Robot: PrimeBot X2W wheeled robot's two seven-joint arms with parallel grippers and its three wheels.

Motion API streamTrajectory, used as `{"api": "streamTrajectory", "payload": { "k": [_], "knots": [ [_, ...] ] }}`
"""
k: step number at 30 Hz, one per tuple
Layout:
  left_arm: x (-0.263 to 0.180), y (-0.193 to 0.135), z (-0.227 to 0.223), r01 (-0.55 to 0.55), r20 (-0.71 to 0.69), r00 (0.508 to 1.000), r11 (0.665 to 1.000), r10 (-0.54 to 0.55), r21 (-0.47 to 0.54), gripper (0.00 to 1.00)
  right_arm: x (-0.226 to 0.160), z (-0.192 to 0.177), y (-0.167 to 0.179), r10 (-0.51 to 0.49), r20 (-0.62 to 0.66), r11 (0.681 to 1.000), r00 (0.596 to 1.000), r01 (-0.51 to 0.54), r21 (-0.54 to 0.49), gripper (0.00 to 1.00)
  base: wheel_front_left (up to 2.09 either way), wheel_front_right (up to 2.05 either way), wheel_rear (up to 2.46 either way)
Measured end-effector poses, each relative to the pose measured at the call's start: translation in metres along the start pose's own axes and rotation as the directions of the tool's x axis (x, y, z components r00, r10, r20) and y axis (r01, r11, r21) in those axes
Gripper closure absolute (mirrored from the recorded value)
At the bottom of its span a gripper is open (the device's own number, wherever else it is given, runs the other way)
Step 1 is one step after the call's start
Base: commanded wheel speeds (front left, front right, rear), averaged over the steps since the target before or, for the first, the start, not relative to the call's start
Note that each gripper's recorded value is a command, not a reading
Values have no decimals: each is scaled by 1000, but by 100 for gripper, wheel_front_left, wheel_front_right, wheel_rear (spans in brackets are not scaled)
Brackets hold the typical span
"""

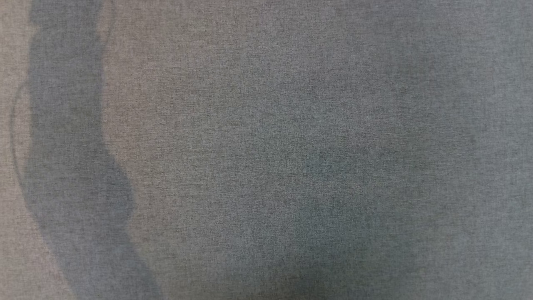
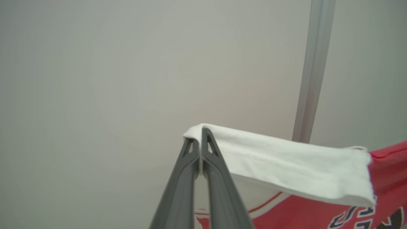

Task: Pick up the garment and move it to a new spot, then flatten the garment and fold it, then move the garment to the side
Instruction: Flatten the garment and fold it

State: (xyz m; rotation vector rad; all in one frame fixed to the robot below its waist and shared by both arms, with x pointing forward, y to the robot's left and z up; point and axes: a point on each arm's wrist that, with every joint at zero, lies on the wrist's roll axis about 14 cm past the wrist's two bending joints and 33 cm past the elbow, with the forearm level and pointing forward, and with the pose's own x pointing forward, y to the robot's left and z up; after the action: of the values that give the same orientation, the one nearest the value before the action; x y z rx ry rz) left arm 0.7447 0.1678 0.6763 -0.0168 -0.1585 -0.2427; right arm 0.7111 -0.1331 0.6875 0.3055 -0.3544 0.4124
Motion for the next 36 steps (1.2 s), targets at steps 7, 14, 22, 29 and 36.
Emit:
{"api": "streamTrajectory", "payload": {
  "k": [7,14,22,29,36],
  "knots": [
    [0,-3,1,-7,-15,1000,1000,7,-27,100,3,-1,5,6,-20,1000,1000,-6,-11,100,0,0,0],
    [-23,-7,-28,0,-103,995,998,-6,-61,100,-20,-21,12,7,-109,1000,994,-8,-9,100,0,0,0],
    [-83,-17,-70,38,-289,956,997,-56,-69,100,-84,-52,32,15,-259,998,966,1,60,100,0,0,0],
    [-154,-38,-97,90,-450,882,988,-139,-128,100,-157,-75,58,42,-437,992,899,16,127,100,0,0,0],
    [-237,-57,-117,126,-584,782,973,-218,-194,100,-234,-87,80,79,-621,986,780,30,163,100,0,0,0]
  ]
}}
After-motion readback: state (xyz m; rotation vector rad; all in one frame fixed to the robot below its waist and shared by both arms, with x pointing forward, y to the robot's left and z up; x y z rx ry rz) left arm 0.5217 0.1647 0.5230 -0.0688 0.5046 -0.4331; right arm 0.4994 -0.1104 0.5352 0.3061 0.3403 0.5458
